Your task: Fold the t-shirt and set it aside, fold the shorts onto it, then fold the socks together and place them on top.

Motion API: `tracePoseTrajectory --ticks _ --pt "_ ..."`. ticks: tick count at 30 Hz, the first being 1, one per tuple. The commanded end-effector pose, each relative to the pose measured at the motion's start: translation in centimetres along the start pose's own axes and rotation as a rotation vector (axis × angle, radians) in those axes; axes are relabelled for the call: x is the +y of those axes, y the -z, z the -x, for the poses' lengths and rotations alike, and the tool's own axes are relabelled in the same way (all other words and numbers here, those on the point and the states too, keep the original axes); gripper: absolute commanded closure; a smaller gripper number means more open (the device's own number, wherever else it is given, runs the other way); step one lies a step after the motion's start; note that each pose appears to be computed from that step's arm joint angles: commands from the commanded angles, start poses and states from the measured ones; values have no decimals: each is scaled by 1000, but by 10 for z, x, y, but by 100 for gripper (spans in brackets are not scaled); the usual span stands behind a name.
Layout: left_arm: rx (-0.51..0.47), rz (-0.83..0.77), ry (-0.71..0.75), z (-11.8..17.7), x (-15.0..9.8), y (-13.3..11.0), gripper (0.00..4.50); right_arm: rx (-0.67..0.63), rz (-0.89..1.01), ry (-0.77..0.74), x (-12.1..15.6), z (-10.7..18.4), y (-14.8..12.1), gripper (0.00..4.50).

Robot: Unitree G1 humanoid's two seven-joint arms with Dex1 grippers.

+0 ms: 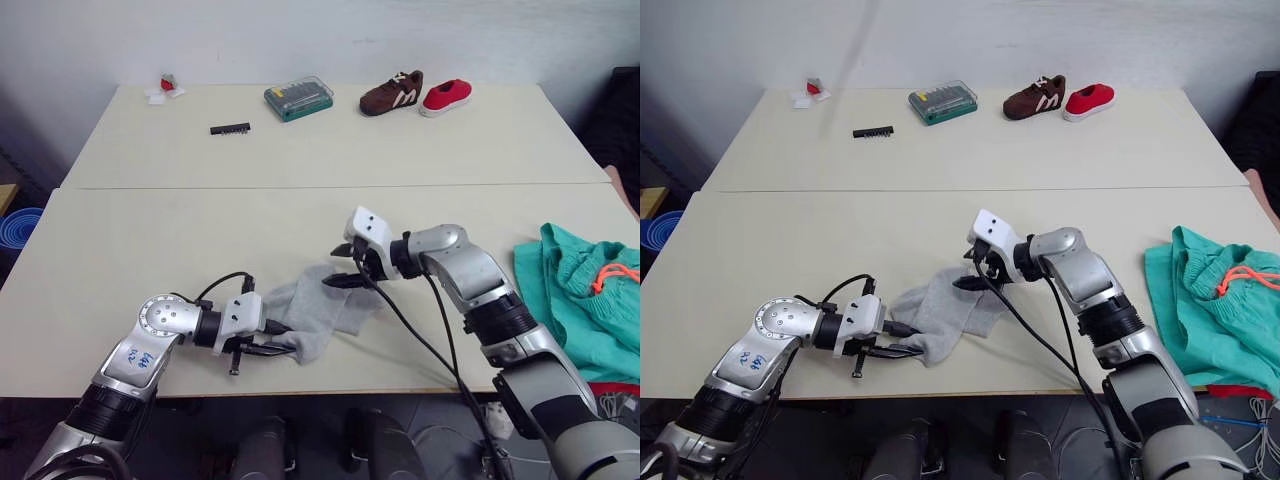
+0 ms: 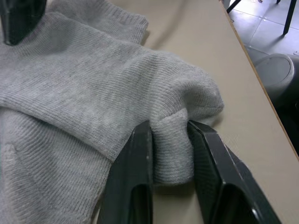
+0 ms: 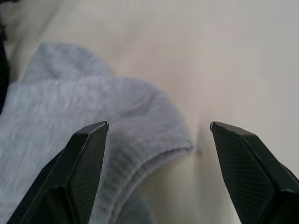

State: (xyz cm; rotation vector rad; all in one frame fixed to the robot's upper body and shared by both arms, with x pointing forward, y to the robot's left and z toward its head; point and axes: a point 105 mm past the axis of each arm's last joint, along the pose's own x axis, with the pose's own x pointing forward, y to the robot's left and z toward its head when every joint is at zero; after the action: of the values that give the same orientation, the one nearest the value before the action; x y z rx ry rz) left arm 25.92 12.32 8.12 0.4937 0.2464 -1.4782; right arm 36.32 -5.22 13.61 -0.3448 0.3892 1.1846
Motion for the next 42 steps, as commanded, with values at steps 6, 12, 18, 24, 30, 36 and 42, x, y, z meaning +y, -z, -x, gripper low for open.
tracePoseTrajectory --ticks 6,12,18,24,30,36,42 --pt "66 67 47 -6 -17 22 327 -35 -144 27 -5 -6 -3 114" --pt "59 71 46 -5 -20 22 328 -81 -239 21 -2 -8 -6 295" --pt "12 101 17 5 -15 15 328 -67 -228 26 -3 -4 -1 440" --pt "-44 126 16 14 -13 7 407 -79 -221 30 -5 0 -5 450" --pt "-83 142 27 28 -13 -10 447 -123 -220 41 -8 13 -19 450" --pt "-93 138 21 41 -10 -27 447 -175 -264 22 0 34 -33 450" --pt "-91 119 7 42 -1 -37 447 -191 -279 31 9 48 -33 450"
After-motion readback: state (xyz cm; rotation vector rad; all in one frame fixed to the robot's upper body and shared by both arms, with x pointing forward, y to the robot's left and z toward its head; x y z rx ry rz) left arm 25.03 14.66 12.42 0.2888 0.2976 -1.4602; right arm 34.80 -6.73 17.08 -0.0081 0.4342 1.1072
